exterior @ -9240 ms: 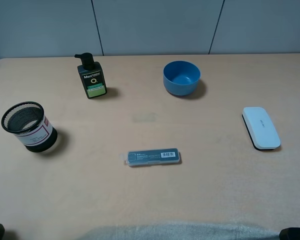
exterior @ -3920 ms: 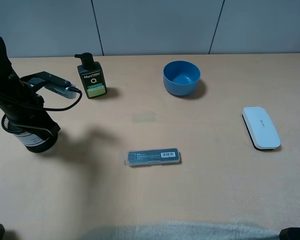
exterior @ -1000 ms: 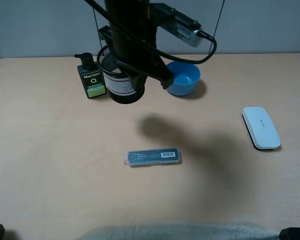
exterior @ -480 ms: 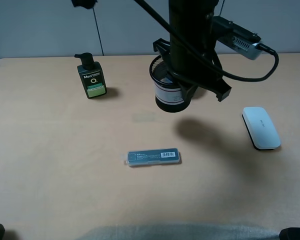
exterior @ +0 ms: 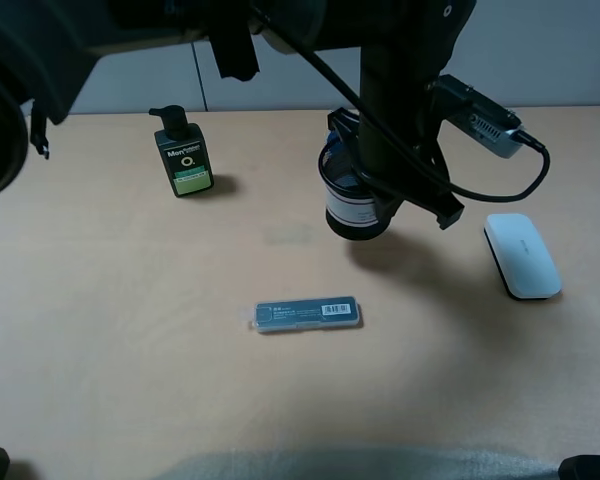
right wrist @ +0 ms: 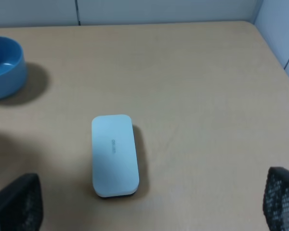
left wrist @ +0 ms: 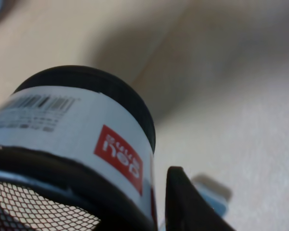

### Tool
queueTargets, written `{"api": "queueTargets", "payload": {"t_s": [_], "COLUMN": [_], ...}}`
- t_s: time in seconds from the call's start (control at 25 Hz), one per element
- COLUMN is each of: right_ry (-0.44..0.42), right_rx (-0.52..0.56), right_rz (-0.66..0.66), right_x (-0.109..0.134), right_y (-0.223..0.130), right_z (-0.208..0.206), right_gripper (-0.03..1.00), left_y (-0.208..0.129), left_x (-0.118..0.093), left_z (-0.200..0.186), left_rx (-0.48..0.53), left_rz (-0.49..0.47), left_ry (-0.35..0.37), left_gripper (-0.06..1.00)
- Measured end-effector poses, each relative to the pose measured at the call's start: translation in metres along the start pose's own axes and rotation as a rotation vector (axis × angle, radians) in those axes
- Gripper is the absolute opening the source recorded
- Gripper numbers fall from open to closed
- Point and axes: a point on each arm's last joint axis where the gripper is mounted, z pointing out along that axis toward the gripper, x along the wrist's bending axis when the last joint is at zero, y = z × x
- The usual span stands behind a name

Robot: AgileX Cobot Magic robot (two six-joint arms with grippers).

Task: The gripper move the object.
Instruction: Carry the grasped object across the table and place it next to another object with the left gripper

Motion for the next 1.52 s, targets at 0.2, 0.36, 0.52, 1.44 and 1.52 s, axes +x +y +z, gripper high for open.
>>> {"api": "queueTargets", "payload": {"t_s": [0.2, 0.36, 0.52, 1.44, 1.52], "right_ry": [0.000, 0.001, 0.001, 0.001, 0.001], "right_rx": [0.000, -0.001, -0.001, 0.000, 0.000], "right_rz": [0.000, 0.001, 0.001, 0.001, 0.001], "right_x": [0.000, 0.000, 0.000, 0.000, 0.000], "right_y": [0.000, 0.000, 0.000, 0.000, 0.000], "right_z": [0.000, 0.000, 0.000, 0.000, 0.000], "right_gripper": [0.69, 0.69, 0.69, 0.69, 0.69], "left_y": [0.007, 0.011, 0.013, 0.025, 0.027], "left_x": [-0.001, -0.002, -0.002, -0.004, -0.004], "left_z": [0.013, 0.024, 0.034, 0.054, 0.053], "left_rx": [-0.057, -0.077, -0.094, -0.240, -0.270], "left_rz": [0.008, 0.011, 0.018, 0.021, 0.020], "left_ry": [-0.002, -0.002, 0.004, -0.003, -0.005], "left_gripper": [0.09, 0.09, 0.09, 0.09, 0.09]}}
